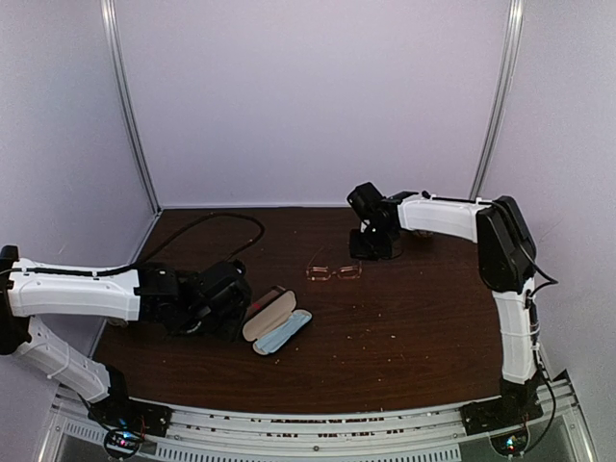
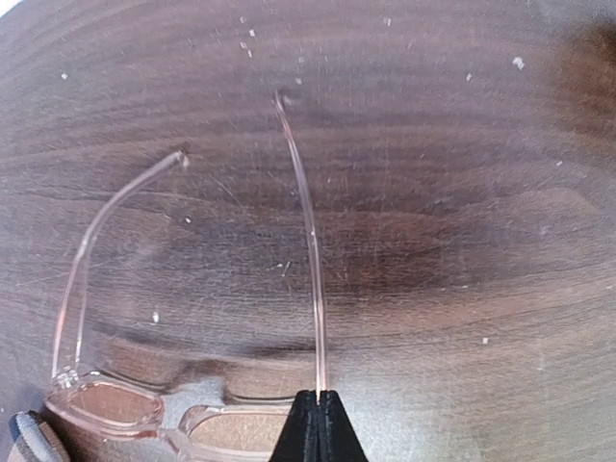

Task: Organize the sunglasses
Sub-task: Adjust the sunglasses at the center of the board, then pick up the sunglasses from the center of the board.

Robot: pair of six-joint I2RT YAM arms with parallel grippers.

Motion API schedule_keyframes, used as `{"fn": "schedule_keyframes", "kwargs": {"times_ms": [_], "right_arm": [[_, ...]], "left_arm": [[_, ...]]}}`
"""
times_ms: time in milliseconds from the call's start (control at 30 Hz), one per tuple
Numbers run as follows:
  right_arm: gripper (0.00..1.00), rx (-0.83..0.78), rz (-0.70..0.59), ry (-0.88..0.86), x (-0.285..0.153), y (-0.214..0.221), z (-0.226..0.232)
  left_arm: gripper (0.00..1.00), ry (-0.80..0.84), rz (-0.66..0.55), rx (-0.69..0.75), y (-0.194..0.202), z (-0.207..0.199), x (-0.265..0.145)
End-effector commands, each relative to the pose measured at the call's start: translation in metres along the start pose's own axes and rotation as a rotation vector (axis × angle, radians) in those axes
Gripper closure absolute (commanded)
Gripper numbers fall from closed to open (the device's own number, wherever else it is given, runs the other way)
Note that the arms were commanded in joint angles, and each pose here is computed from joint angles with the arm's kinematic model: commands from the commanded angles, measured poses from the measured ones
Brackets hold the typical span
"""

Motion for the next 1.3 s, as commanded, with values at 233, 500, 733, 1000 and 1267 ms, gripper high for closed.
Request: {"fn": "schedule_keyframes", "kwargs": {"times_ms": [233,500,733,1000,1267], "right_arm": [[1.0,-0.046,-0.186,-0.137,-0.085,-0.037,0.01],[0.88,-0.052,-0.15,-0.13,-0.079,-0.028,0.005],[0.66,-0.065,-0.012,-0.055,-0.035,-0.016,0.009],[0.62,-0.093,0.063,0.054,-0.003,-0.004,-0.001],[0.68,-0.079,0.088,0.072,0.019,0.0,0.0]], "left_arm": [[0.41,0.03,-0.104,-0.016,-0.037,0.004,-0.021],[0.41,0.018,-0.123,-0.005,-0.052,0.01,-0.027],[0.42,0.033,-0.113,-0.011,-0.05,0.007,-0.024],[0.42,0.051,-0.123,-0.026,-0.044,0.005,-0.02],[0.42,0.073,-0.13,-0.022,-0.041,0.0,-0.016]]}}
Point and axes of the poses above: each gripper's point midway between its finger pads, its own x axis out along the fingers, its own z axis along the line the jaws close on, y = z × x, the point moved 5 cm from there along -x, back along the fingers, and after that the axes turned 14 degrees about x, right-handed, at the moved point
